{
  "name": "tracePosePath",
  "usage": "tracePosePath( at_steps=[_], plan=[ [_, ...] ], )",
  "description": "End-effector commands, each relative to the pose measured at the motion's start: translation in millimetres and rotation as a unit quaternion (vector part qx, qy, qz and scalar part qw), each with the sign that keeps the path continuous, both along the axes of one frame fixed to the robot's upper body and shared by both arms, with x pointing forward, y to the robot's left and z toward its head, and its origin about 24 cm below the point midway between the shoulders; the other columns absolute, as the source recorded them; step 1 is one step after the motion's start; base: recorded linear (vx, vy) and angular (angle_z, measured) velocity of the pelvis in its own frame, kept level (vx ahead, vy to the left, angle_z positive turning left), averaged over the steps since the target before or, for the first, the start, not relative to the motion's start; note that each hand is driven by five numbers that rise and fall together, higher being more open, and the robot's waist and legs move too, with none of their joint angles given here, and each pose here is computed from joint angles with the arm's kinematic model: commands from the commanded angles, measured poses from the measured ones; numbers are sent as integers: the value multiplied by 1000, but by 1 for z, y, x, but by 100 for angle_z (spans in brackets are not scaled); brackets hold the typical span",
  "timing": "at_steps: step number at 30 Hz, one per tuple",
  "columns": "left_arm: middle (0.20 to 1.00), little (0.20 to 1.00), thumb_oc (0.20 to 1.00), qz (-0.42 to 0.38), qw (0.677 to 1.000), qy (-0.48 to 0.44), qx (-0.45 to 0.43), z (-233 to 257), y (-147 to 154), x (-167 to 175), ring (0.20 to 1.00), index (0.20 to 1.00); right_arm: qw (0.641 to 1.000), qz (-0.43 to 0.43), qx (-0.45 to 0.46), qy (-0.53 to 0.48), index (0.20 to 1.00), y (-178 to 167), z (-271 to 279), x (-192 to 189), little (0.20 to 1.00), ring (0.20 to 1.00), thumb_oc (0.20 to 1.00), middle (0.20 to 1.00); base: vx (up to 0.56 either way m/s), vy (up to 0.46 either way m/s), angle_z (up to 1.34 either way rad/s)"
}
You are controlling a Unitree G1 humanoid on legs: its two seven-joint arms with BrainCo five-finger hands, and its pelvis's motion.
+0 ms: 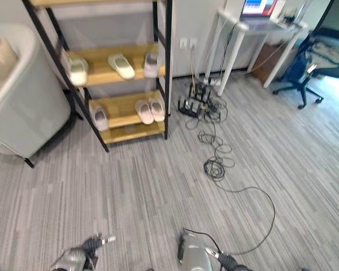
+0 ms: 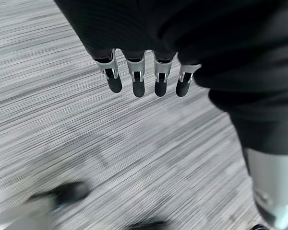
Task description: Arrange the slippers neatly on the shoe rack.
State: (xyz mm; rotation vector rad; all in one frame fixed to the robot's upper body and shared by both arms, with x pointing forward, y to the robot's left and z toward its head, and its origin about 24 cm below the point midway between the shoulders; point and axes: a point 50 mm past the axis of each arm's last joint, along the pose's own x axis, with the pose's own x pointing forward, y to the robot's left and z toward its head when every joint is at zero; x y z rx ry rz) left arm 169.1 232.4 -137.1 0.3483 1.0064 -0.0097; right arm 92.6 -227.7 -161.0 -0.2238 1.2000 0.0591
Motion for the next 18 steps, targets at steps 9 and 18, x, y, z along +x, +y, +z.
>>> tracePosePath(
  at_steps=[9, 18],
  plan=[
    [1000, 1000, 1000, 21, 999, 31, -14, -18, -18, -39, 1000, 1000, 998, -25, -45, -43, 1000, -26, 12, 21, 1000, 1000, 1000, 1000, 377, -142, 37],
    [1000, 1000, 1000, 53, 996, 58, 33, -20, 8, -64, 1000, 1000, 994, 46, -15, -94, 1000, 7, 14, 38, 1000, 1000, 1000, 1000, 246, 240, -36]
  ],
)
